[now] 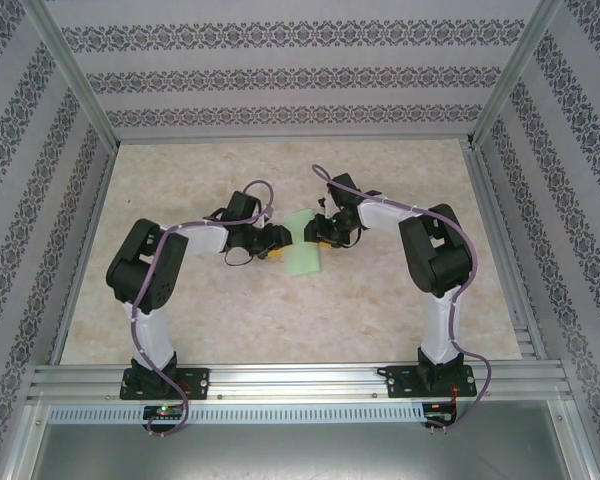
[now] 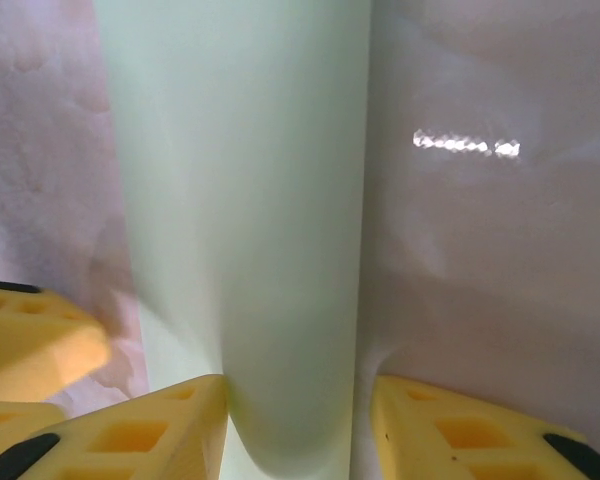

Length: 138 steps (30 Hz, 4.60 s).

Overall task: Fold a paper plane with a square sheet of paper (pick it up from the middle)
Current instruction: Hold the square sheet of paper at the center of the table.

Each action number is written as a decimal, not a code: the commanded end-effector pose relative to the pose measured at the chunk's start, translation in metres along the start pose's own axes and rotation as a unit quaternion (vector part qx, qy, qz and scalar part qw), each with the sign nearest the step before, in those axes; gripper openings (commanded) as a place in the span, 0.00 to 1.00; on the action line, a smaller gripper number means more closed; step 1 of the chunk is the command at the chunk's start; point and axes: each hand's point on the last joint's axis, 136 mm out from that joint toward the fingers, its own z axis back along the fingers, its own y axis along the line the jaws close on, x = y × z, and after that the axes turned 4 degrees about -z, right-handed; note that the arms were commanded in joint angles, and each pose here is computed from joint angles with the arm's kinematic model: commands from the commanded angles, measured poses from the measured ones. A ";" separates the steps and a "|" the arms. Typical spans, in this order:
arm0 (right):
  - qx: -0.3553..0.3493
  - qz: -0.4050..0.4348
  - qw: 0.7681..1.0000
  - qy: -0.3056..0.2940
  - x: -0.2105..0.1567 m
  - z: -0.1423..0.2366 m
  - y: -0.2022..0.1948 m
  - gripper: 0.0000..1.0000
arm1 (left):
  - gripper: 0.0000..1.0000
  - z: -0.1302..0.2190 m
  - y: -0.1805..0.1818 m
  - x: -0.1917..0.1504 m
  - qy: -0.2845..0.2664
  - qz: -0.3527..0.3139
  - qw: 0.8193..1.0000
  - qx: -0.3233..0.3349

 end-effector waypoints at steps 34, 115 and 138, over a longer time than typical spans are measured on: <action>-0.190 -0.065 0.977 0.067 -0.039 -0.034 -0.087 0.45 | 0.43 0.015 0.027 0.039 -0.139 -0.030 0.986 0.081; -0.241 -0.058 0.965 0.091 -0.050 -0.043 -0.119 0.44 | 0.20 -0.033 -0.017 0.020 -0.055 -0.065 0.996 -0.029; -0.183 -0.059 0.980 0.055 -0.031 -0.025 -0.085 0.47 | 0.11 -0.046 0.045 -0.013 0.020 -0.030 0.994 0.106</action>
